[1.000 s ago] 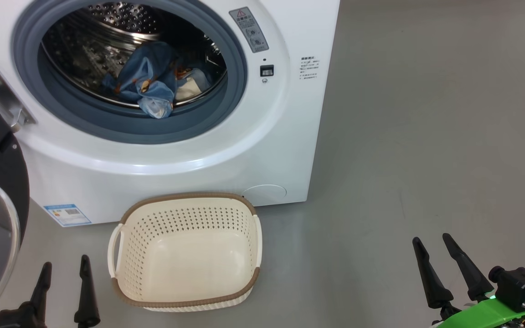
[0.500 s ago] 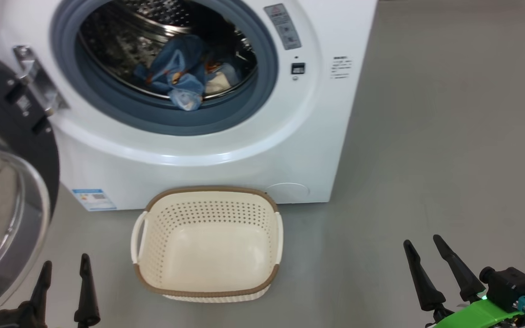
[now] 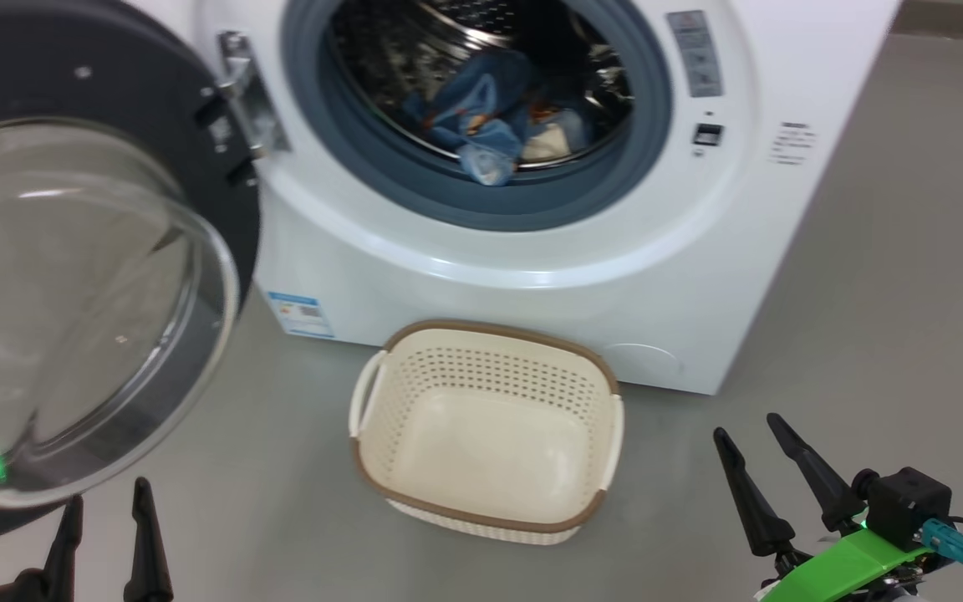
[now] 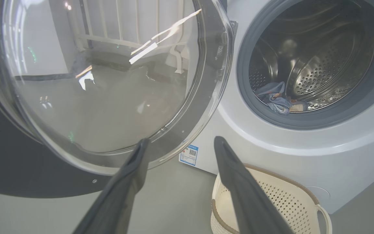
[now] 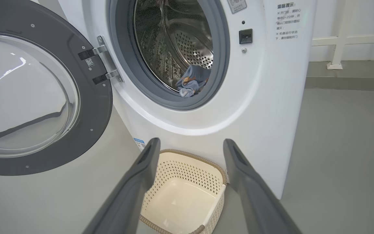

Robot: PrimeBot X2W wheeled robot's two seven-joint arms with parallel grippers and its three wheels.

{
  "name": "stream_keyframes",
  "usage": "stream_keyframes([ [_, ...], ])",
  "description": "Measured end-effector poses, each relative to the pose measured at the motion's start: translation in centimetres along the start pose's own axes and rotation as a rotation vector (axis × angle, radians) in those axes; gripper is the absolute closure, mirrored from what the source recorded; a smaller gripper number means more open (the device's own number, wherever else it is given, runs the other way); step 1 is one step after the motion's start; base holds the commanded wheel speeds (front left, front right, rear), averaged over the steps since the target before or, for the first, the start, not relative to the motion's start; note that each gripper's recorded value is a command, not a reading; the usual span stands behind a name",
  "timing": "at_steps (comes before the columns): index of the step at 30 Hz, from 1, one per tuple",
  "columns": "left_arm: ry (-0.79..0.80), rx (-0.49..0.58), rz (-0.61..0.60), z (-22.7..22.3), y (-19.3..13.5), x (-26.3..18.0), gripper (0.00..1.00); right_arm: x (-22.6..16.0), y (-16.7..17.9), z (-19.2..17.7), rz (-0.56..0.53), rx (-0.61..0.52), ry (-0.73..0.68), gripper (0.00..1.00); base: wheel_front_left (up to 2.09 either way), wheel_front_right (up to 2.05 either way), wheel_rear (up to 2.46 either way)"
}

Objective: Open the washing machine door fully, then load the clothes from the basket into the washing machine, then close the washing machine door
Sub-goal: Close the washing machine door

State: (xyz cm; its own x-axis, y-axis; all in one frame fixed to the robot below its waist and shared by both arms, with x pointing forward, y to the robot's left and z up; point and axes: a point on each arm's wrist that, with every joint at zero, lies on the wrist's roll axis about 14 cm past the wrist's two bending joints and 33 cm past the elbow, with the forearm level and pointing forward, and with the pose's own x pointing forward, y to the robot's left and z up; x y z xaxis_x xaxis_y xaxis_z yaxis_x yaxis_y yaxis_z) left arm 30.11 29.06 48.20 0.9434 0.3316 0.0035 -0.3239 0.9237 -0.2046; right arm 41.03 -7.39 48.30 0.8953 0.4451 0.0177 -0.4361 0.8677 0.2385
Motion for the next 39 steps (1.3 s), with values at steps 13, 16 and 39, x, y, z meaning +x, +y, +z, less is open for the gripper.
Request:
stream_keyframes([
  [13,-0.036,-0.018,0.233,1.2,6.9,-6.1,0.00,4.1,8.2,-1.8,0.268,0.006,0.054,0.00,0.00,0.00,0.00],
  [16,-0.043,-0.028,0.280,1.4,8.0,-7.5,0.00,4.3,10.1,-2.3,0.325,0.008,0.069,0.00,0.00,0.00,0.00],
  [39,-0.447,-0.013,0.385,14.3,12.8,-6.9,1.00,5.9,11.0,-2.7,0.359,0.032,0.076,0.00,0.00,0.00,0.00],
])
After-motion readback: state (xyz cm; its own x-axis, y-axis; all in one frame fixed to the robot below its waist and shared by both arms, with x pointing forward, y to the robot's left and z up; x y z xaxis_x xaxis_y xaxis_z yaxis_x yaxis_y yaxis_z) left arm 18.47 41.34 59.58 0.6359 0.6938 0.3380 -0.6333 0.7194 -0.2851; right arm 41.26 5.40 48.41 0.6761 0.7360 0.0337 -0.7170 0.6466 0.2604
